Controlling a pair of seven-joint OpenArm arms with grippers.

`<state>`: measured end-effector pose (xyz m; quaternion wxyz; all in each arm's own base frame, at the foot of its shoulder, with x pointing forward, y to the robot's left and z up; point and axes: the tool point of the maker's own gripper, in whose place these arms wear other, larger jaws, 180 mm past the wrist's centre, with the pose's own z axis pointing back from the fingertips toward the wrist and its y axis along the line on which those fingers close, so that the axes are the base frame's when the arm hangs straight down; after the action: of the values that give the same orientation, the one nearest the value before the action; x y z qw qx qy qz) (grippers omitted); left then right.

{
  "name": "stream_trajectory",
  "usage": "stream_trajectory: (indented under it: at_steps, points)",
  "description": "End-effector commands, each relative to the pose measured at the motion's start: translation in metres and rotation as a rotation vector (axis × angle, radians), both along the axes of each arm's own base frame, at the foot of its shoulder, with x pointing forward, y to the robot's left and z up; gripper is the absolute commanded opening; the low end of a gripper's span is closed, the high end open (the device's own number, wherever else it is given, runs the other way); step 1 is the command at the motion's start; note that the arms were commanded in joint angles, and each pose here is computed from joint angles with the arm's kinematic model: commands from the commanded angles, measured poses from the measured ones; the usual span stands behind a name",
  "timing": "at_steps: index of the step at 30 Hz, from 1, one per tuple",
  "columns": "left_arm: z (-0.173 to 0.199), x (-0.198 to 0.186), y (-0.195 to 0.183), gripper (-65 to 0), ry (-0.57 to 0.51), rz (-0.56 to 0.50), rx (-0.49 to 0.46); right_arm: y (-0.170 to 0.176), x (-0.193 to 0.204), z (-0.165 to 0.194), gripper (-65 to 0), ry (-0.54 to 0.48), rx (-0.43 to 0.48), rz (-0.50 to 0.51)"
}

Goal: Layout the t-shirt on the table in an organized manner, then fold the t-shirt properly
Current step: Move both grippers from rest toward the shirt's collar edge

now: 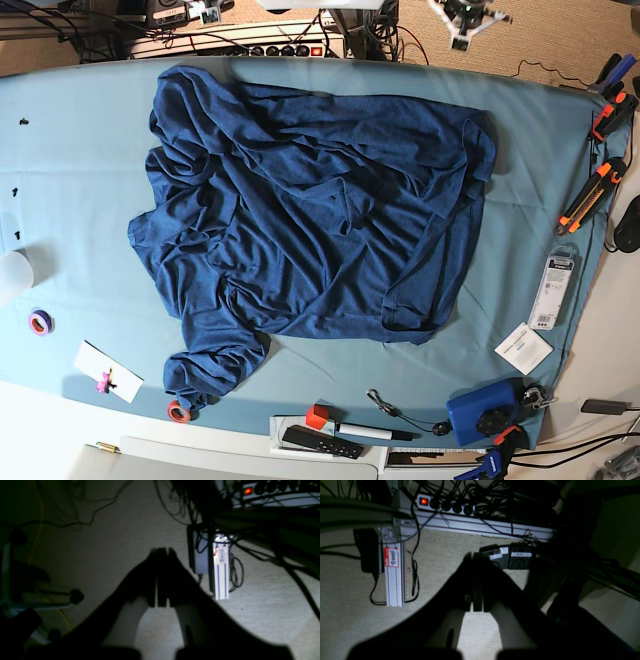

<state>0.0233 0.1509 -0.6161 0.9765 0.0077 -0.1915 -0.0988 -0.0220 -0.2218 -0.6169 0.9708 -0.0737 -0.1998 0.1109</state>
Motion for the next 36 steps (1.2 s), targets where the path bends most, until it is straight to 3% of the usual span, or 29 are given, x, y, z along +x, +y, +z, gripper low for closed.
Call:
stream_trajectory:
  at_steps: [1,10,16,26,32,36]
  points:
    - [0.006,0.001,-0.001,-65.0,-0.028,-0.01,-0.009,-0.008,-0.002,0.006,-65.0,-0.018,-0.013,0.009]
    - [0.061,-0.023,-0.029,-65.0,-0.104,-0.042,-0.13,-0.013,0.0,0.047,-65.0,-0.134,-0.052,0.07]
    - [0.111,-0.016,-0.036,-65.0,-0.187,-0.096,-0.196,-0.02,0.009,0.085,-65.0,-0.224,-0.093,0.126]
    - [0.185,0.004,-0.03,-65.0,-0.266,-0.175,-0.186,-0.029,0.04,0.163,-65.0,-0.414,-0.191,0.216]
    - [0.232,0.028,-0.046,-65.0,-0.381,-0.293,-0.229,-0.009,0.07,0.21,-65.0,-0.552,-0.165,0.245]
    - [0.25,0.035,-0.062,-65.0,-0.403,-0.365,-0.31,0.005,0.094,0.237,-65.0,-0.646,-0.132,0.233]
